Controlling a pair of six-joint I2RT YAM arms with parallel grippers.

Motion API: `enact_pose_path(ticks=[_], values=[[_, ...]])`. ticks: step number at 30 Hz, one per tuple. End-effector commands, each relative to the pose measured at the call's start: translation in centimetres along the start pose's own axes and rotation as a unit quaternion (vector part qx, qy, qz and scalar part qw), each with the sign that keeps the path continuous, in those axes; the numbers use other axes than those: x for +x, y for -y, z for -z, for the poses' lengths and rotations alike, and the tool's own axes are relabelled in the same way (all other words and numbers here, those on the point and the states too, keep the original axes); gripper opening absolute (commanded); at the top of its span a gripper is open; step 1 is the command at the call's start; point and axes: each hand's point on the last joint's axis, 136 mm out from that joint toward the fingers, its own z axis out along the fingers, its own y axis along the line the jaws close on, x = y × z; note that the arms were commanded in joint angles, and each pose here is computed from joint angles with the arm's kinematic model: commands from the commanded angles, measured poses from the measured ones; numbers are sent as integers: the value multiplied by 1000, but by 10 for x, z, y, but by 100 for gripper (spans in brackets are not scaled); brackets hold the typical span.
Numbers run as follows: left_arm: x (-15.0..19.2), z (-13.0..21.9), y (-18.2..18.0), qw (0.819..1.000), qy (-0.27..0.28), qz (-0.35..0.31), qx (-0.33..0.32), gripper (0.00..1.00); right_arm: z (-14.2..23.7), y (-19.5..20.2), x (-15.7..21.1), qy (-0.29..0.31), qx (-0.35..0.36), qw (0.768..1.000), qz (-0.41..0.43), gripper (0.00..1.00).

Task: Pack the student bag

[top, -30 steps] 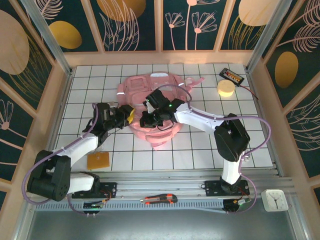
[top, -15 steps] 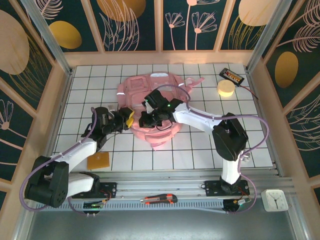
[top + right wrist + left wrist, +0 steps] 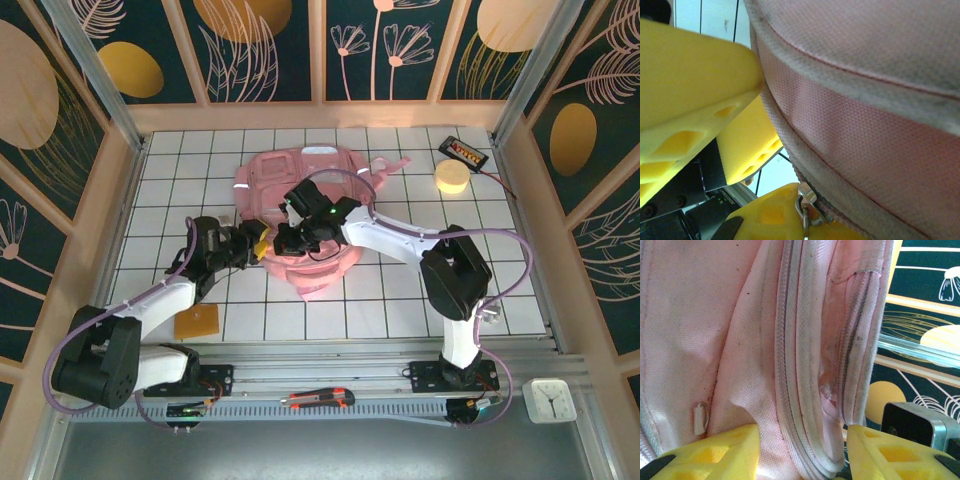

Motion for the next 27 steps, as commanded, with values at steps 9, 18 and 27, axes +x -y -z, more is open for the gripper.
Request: enact_pose_path(ticks=[9,18,27], values=[[-2,-12,21,1000,-12,-2,18,46,1,-28,5,-5,-22,999,45,0],[-6,-16,15,1000,-8,-11,8,0,1,-17,12,-18,-1,999,48,0],[-26,3,2,998,21,-56,-35,0,47,52,20,11,65,998,-22,0]])
